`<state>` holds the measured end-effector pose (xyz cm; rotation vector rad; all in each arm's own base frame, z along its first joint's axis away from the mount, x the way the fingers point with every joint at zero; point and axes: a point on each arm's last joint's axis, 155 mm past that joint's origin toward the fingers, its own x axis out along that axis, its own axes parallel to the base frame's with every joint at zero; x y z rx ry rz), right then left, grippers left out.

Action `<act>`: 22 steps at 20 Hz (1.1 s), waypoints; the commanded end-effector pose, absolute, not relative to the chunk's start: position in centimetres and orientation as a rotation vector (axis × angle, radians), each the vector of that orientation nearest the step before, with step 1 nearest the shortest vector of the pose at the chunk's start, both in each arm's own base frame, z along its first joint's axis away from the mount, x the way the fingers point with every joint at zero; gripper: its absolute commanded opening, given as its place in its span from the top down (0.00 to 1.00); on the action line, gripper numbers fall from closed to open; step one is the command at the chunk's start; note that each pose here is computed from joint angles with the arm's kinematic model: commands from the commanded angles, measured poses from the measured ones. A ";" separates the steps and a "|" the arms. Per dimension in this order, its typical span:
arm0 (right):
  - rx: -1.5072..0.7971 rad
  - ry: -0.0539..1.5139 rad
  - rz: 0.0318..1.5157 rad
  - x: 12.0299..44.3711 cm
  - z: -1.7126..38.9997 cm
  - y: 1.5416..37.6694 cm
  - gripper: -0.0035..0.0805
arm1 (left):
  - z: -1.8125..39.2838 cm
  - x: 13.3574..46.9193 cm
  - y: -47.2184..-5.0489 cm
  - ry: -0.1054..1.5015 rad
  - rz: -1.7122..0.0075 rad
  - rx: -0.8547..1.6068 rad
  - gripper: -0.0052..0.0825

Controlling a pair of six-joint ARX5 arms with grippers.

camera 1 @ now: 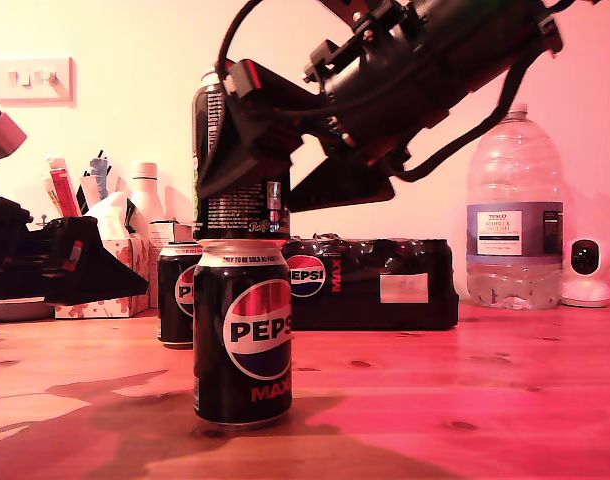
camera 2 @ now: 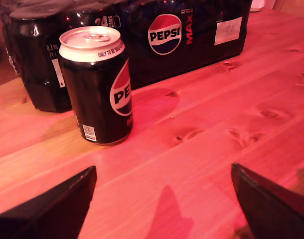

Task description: Stack up the Pepsi cans on top of each other

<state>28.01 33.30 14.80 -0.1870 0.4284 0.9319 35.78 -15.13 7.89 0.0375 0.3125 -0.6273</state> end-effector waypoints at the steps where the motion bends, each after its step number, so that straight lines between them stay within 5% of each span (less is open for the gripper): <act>1: -0.162 0.339 0.940 27.9 18.7 33.4 0.05 | 7.7 35.7 -15.3 0.312 -0.636 0.043 0.05; 13: -0.066 0.079 0.946 23.6 32.4 28.7 0.05 | 7.3 35.5 -15.4 0.327 -0.638 0.048 0.05; 22: -0.102 0.162 0.890 22.0 31.4 25.5 0.05 | 6.7 35.9 -14.7 0.356 -0.593 0.045 0.05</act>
